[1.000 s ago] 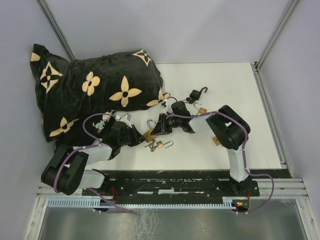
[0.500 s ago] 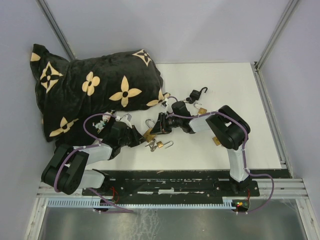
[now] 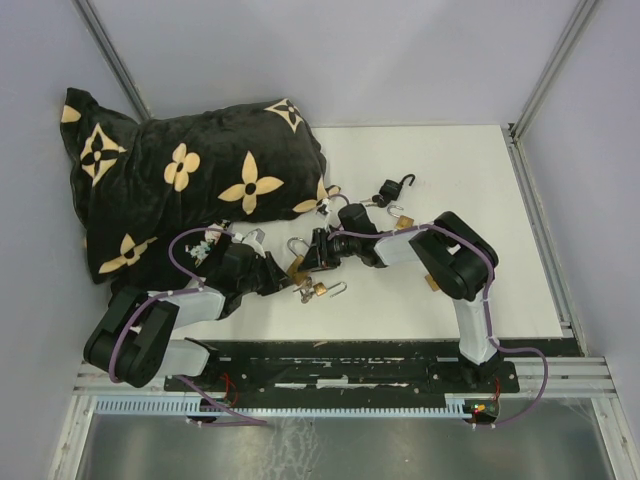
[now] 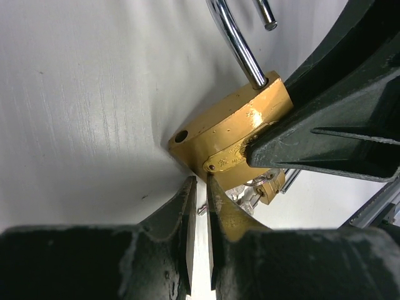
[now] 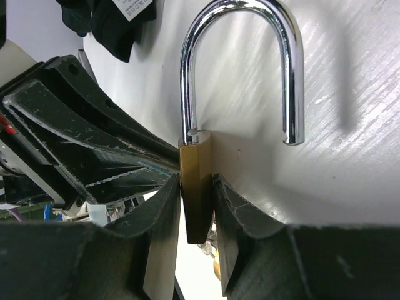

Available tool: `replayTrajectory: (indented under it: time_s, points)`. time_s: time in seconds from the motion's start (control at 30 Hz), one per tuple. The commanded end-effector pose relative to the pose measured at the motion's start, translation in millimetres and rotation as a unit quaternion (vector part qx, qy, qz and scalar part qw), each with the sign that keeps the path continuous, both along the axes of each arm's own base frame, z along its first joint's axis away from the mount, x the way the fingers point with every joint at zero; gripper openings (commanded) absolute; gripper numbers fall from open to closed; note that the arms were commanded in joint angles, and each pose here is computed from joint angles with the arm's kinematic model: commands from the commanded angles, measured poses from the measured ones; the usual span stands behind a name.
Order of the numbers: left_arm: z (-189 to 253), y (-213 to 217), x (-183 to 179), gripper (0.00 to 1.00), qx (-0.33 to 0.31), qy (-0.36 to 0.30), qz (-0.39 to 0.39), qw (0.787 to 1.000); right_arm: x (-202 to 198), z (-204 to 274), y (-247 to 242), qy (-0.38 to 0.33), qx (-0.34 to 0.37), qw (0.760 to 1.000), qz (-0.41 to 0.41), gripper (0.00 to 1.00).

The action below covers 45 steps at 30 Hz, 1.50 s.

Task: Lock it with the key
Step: Pick up the lock from the center of the board.

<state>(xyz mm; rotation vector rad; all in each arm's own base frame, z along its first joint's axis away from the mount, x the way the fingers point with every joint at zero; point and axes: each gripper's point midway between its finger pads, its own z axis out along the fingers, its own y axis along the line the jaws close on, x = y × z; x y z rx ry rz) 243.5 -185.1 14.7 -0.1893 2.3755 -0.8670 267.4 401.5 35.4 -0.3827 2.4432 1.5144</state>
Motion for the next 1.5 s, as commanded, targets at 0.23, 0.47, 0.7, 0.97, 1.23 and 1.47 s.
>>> replayTrajectory:
  time_s: [0.23, 0.47, 0.7, 0.97, 1.23, 1.47]
  points:
    - [9.4, -1.4, -19.3, 0.21, -0.018, -0.005, -0.015, 1.0, 1.2, 44.9, 5.7, -0.064, 0.037, 0.995, 0.068, 0.07]
    - [103.4, -8.7, -19.3, 0.36, -0.079, -0.175, -0.055, 0.98, 22.9, 91.4, -34.1, -0.154, 0.031, 0.982, 0.105, 0.02]
    - [199.2, -4.0, -28.7, 0.77, -0.156, -0.387, -0.054, 0.907, 7.5, 140.0, -73.9, -0.267, 0.0, 0.945, 0.187, 0.02]
    - [277.0, -17.5, -48.0, 0.85, -0.136, -0.566, -0.147, 0.8, -35.1, 182.0, -126.7, -0.369, -0.033, 0.87, 0.326, 0.02]
    - [288.0, -58.0, -72.6, 0.87, -0.105, -0.619, -0.29, 0.722, -86.0, 204.7, -167.3, -0.438, -0.039, 0.804, 0.401, 0.02]
    - [252.9, -107.0, -70.6, 0.87, -0.028, -0.597, -0.349, 0.722, -114.7, 202.2, -178.3, -0.432, -0.006, 0.788, 0.438, 0.02]
